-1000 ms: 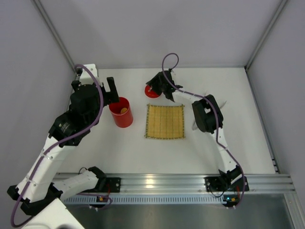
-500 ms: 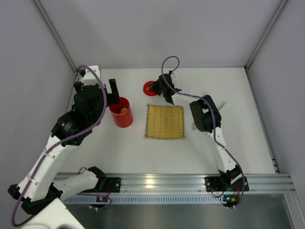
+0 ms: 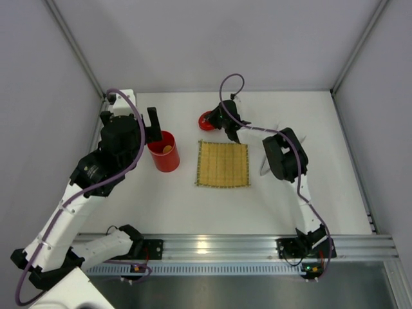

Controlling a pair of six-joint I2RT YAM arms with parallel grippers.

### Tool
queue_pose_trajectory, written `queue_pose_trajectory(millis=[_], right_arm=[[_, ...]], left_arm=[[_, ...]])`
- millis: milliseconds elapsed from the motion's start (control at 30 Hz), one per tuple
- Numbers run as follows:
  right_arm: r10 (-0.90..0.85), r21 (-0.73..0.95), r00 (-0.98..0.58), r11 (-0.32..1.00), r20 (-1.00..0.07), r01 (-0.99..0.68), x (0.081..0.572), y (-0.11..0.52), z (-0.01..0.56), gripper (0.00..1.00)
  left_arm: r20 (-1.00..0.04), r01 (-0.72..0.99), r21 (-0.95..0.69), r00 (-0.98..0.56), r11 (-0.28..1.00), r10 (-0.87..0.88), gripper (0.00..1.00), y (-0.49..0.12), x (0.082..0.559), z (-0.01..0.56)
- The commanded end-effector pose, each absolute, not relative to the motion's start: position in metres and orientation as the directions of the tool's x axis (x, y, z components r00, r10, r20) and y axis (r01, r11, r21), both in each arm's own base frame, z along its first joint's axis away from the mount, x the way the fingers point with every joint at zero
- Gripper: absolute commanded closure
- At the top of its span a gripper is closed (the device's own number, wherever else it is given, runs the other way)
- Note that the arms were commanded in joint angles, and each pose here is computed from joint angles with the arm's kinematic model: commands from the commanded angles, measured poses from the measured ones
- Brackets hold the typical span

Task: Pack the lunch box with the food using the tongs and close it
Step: Pick up the box lid from the center of the board, then close the box lid on the packing box.

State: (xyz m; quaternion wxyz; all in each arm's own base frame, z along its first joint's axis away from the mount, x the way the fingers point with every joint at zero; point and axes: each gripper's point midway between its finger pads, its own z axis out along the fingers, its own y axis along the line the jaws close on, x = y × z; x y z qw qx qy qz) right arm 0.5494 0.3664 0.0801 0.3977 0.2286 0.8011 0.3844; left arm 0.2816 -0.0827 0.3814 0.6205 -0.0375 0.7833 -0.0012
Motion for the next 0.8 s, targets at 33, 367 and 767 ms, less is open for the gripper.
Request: queue_pose_trajectory(millis=[33,367,767], right_arm=[[0.651,0.789,-0.505,0.605,-0.567,-0.108,0.543,0.356,0.186,1.00],[0.603,0.825,-0.576,0.492,-0.552,-0.276,0.484,0.362,0.282,1.00],[0.445,0.870,-0.749,0.206,-0.491,-0.448,0.380,0.433,0.340,1.00]], left_arm=[[-0.983,-0.085,-0.076,-0.162,0.993,-0.089,0.04,-0.075,0.280,0.399],[-0.985,-0.091,-0.102,-0.131,0.991,-0.113,0.04,-0.072,0.278,0.409],[-0.983,-0.081,-0.141,-0.104,0.987,-0.149,0.04,-0.072,0.275,0.421]])
